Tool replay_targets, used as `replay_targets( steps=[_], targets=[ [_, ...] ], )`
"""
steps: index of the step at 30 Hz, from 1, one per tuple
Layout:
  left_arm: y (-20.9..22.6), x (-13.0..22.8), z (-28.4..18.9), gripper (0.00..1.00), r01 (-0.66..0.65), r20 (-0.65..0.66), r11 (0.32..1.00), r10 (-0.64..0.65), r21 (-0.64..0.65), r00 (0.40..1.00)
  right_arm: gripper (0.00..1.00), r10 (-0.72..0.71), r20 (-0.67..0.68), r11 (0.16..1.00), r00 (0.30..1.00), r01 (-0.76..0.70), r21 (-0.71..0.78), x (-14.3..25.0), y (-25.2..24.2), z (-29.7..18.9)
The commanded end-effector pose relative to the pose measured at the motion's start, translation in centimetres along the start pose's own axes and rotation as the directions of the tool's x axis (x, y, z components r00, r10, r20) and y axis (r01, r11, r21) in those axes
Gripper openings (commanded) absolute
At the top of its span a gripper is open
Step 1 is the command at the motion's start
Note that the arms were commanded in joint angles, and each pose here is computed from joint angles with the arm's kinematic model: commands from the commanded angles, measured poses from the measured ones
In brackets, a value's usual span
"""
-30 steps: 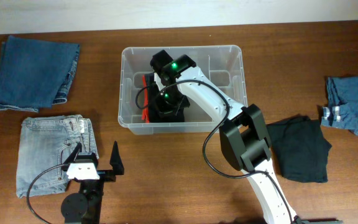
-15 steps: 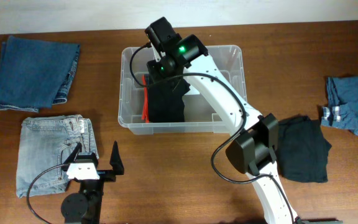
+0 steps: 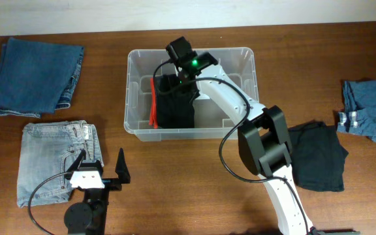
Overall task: Pack container
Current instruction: 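Lower the garment into the bin's left side and release it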
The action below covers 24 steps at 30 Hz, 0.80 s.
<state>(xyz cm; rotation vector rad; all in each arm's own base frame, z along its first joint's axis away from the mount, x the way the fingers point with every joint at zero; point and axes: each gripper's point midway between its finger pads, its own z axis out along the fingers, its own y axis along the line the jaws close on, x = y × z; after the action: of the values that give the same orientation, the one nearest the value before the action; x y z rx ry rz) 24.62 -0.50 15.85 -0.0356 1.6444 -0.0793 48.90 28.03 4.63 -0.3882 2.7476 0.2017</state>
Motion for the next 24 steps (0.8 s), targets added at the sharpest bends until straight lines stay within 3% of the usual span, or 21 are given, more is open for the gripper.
replay_targets(
  steps=[1,7,10,14,18,24],
  targets=[
    [0.2,0.2,0.0,1.00,-0.008,-0.004,1.000,0.008,-0.008,1.000,0.04,0.007,-0.048,1.000,0.999,-0.006,0.017,1.9,-0.6,2.2],
    [0.2,0.2,0.0,0.99,-0.008,-0.004,1.000,0.008,-0.008,1.000,0.04,-0.002,0.003,1.000,1.000,0.002,0.008,-0.1,-0.2,-0.4],
    [0.2,0.2,0.0,0.99,-0.008,-0.004,1.000,0.008,-0.008,1.000,0.04,-0.005,0.100,1.000,0.995,0.006,-0.014,-3.2,0.7,-6.2],
    [0.2,0.2,0.0,0.99,-0.008,-0.004,1.000,0.008,-0.008,1.000,0.04,0.008,0.082,1.000,0.997,-0.008,-0.002,-3.0,0.3,-10.6],
    [0.2,0.2,0.0,0.99,-0.008,-0.004,1.000,0.008,-0.008,1.000,0.04,0.075,-0.017,0.992,0.997,-0.073,0.107,-0.4,-2.6,-9.5],
    [0.2,0.2,0.0,0.99,-0.008,-0.004,1.000,0.008,-0.008,1.000,0.04,0.157,-0.144,0.983,0.977,-0.140,0.120,3.6,-3.8,-5.9]
  ],
)
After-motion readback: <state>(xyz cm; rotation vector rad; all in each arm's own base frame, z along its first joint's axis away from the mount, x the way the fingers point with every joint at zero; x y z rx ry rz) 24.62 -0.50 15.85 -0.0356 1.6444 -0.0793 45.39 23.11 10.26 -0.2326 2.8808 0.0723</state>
